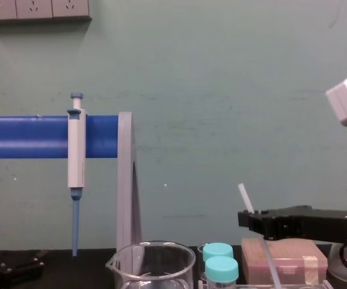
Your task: Pick up the stirring rod with one hand, then place it down.
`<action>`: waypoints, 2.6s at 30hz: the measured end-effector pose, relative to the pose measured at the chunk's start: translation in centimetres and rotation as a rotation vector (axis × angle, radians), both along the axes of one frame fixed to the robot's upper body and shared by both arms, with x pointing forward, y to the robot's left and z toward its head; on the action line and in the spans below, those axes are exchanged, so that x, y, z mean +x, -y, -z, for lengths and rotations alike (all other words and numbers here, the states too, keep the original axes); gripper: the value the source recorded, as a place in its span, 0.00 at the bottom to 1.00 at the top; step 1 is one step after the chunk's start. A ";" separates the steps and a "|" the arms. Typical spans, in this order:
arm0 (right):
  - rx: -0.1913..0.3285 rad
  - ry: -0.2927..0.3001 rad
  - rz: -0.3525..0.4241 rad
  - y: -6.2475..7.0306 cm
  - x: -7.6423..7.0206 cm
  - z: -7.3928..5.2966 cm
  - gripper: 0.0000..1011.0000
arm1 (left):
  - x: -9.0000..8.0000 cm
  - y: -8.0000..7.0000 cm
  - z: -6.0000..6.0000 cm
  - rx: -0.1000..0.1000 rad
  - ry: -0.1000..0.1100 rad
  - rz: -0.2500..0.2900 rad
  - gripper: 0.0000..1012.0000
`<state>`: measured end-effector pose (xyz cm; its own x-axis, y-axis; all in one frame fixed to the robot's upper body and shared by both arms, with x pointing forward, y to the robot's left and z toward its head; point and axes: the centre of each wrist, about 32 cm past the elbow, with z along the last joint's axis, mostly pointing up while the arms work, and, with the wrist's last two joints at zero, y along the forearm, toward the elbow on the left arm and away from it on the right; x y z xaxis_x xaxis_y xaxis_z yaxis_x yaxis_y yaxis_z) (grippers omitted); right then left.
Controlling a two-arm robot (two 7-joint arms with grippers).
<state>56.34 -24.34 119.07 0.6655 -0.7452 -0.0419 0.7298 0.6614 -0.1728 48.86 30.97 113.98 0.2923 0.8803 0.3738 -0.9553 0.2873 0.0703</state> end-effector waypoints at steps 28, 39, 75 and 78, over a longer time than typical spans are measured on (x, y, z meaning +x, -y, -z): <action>0.158 0.400 0.015 0.9 -3.4 1.7 0.07 | 0.0 0.0 0.0 0.000 0.000 0.000 0.99; 0.250 0.483 0.064 2.2 -3.6 -2.0 0.07 | 0.0 0.0 0.0 0.000 0.000 0.000 0.99; 0.221 0.507 0.137 3.2 -4.1 -2.5 0.07 | 0.0 0.0 0.0 0.000 0.000 0.000 0.99; 0.221 0.506 0.134 3.2 -4.1 -2.5 0.07 | 0.0 0.0 0.0 0.000 0.000 0.000 0.99</action>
